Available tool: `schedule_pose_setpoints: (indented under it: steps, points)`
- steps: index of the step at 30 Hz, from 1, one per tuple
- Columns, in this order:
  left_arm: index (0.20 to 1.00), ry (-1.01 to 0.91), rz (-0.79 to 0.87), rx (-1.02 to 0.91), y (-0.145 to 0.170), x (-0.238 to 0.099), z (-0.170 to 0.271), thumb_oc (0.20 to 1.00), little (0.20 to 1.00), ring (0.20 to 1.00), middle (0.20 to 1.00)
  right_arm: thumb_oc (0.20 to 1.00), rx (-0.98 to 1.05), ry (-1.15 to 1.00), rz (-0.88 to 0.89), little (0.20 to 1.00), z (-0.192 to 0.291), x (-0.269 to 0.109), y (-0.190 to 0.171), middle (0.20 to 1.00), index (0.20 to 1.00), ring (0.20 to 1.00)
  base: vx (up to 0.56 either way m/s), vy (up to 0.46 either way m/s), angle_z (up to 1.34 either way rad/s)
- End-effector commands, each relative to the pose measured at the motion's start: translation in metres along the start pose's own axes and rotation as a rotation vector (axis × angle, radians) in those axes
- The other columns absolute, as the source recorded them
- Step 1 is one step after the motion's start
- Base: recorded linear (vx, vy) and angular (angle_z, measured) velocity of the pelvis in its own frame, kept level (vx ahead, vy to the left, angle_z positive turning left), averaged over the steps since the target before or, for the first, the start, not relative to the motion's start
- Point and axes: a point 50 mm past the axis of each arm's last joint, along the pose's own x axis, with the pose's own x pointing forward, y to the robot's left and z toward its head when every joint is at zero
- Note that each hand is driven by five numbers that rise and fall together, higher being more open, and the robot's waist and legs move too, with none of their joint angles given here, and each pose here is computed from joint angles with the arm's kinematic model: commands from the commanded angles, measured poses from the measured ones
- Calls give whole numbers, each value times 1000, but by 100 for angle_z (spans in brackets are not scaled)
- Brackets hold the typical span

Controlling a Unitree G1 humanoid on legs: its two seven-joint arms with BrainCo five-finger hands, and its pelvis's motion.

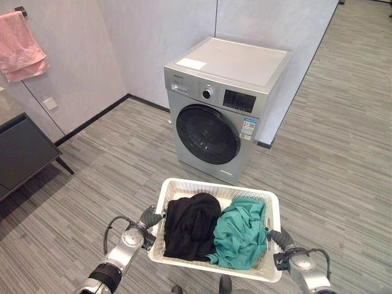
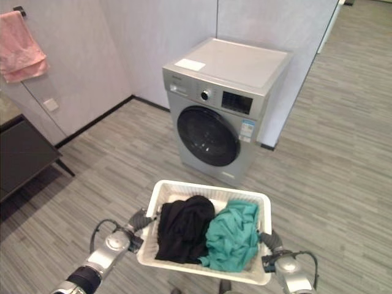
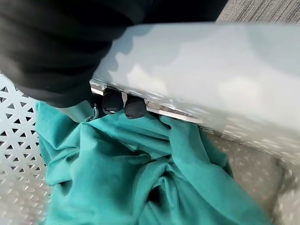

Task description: Grab the laundry basket,head to the washer,open it,put in the laundry and shut it.

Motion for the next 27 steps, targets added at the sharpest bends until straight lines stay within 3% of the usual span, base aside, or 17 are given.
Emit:
schedule_pose_setpoints:
  steps: [1,14,19,23,27]
  points:
    - [200,-88,-29,13,-15,9,25,200,200,200,200,200,-98,-46,-6,200,19,7,-5,200,200,200,0,0,0]
    - [200,-91,9,-13,-3,4,19,200,200,200,200,200,-124,-226,-112,200,57,-1,-32,200,200,200,9,2,0]
    - [200,-148,72,-36,18,-1,28,200,200,200,200,200,-156,-367,-209,200,88,-15,-61,200,200,200,24,50,-4]
    - [200,-272,171,-65,52,-12,49,200,200,200,200,200,-191,-485,-295,200,116,-31,-86,200,200,200,-27,73,-14]
    - [200,-319,205,-73,64,-17,57,200,200,200,200,200,-195,-502,-318,200,120,-35,-93,200,200,200,22,180,-14]
